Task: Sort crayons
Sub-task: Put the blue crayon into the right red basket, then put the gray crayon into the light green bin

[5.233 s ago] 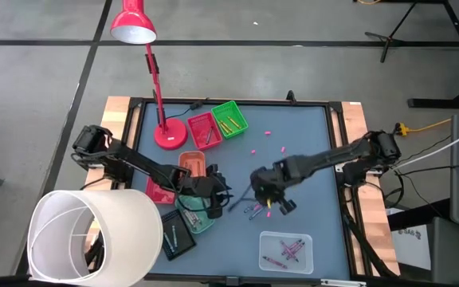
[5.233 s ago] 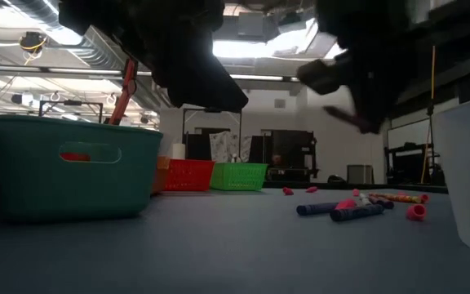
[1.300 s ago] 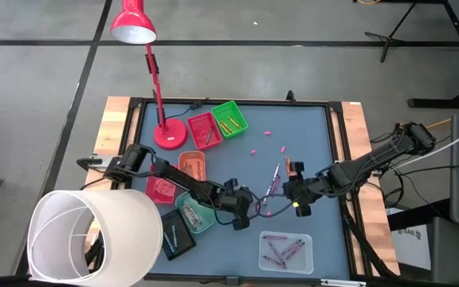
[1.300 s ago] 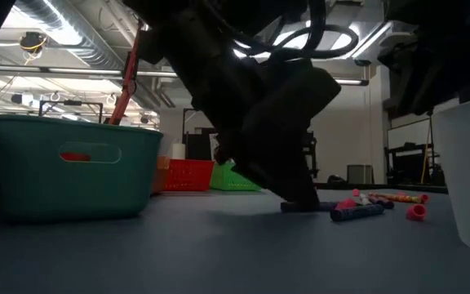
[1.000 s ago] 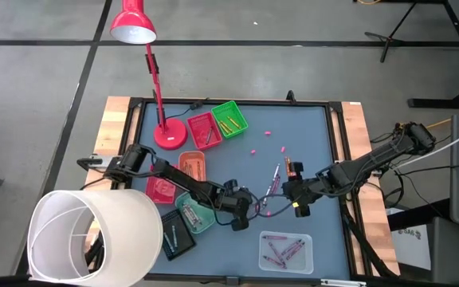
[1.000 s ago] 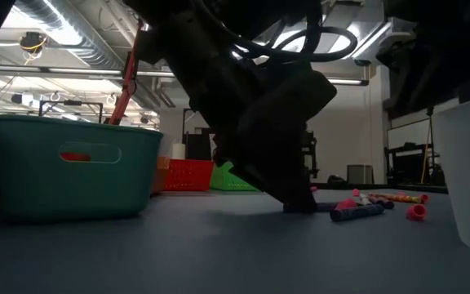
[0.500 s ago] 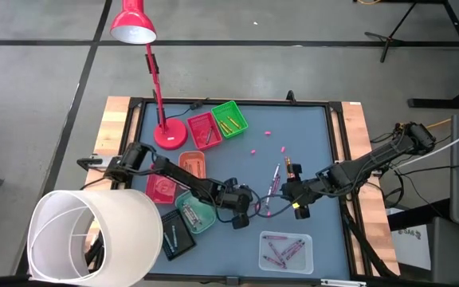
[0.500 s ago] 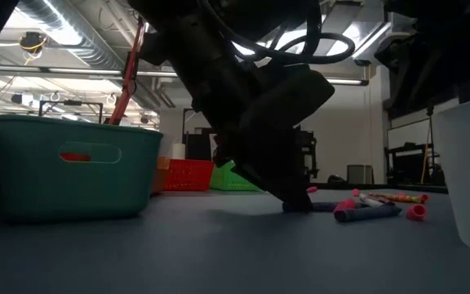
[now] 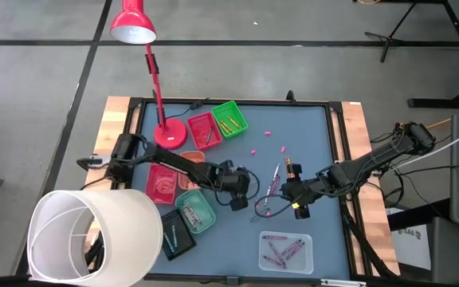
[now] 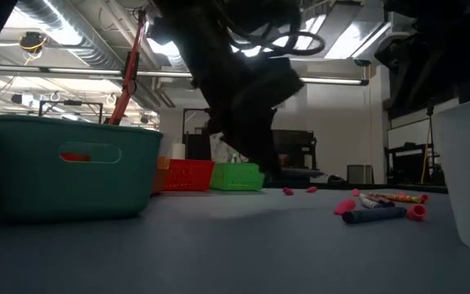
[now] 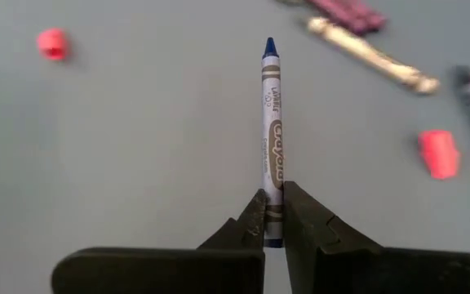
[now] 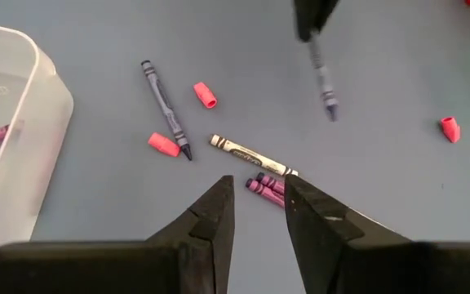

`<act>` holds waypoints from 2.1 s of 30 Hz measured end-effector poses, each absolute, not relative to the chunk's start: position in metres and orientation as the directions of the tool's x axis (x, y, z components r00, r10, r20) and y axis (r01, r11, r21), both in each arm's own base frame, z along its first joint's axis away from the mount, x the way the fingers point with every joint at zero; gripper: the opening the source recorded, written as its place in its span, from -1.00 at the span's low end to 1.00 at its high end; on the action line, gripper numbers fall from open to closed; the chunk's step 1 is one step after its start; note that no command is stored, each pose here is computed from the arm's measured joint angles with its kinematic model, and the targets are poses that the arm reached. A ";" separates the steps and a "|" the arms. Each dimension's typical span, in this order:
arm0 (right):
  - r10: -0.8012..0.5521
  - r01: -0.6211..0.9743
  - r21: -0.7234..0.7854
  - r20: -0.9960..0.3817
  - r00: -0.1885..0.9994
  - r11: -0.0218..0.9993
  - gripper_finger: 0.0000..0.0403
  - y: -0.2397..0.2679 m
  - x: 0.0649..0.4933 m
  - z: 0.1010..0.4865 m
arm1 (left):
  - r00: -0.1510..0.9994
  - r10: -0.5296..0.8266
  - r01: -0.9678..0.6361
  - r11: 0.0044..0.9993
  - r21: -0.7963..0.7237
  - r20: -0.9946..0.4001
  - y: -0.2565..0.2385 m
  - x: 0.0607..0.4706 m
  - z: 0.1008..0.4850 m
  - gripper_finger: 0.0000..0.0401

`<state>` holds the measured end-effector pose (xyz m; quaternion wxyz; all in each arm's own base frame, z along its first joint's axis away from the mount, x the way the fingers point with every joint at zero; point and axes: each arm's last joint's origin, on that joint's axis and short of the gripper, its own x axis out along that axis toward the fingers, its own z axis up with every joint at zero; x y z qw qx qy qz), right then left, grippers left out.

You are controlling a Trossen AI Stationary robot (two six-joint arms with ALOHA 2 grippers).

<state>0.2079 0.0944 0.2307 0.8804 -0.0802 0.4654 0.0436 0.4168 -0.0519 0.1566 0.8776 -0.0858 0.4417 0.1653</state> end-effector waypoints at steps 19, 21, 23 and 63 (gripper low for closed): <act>-0.009 -0.145 -0.111 -0.825 0.565 0.983 -0.47 0.094 0.208 0.230 | 0.534 0.442 -0.583 0.810 0.065 -0.721 0.059 0.393 0.226 -0.96; -0.010 -0.146 -0.111 -0.825 0.565 0.983 -0.47 0.094 0.208 0.230 | 0.517 0.460 -0.603 0.794 0.075 -0.722 0.071 0.386 0.233 -0.96; -0.010 -0.146 -0.111 -0.825 0.565 0.983 -0.47 0.094 0.208 0.230 | 0.485 0.474 -0.626 0.775 0.087 -0.735 0.082 0.378 0.238 -0.96; -0.060 -0.209 -0.190 -0.861 0.506 0.959 -0.47 0.018 0.230 0.226 | 0.125 0.454 -0.770 0.605 0.202 -0.882 0.122 0.324 0.224 -0.44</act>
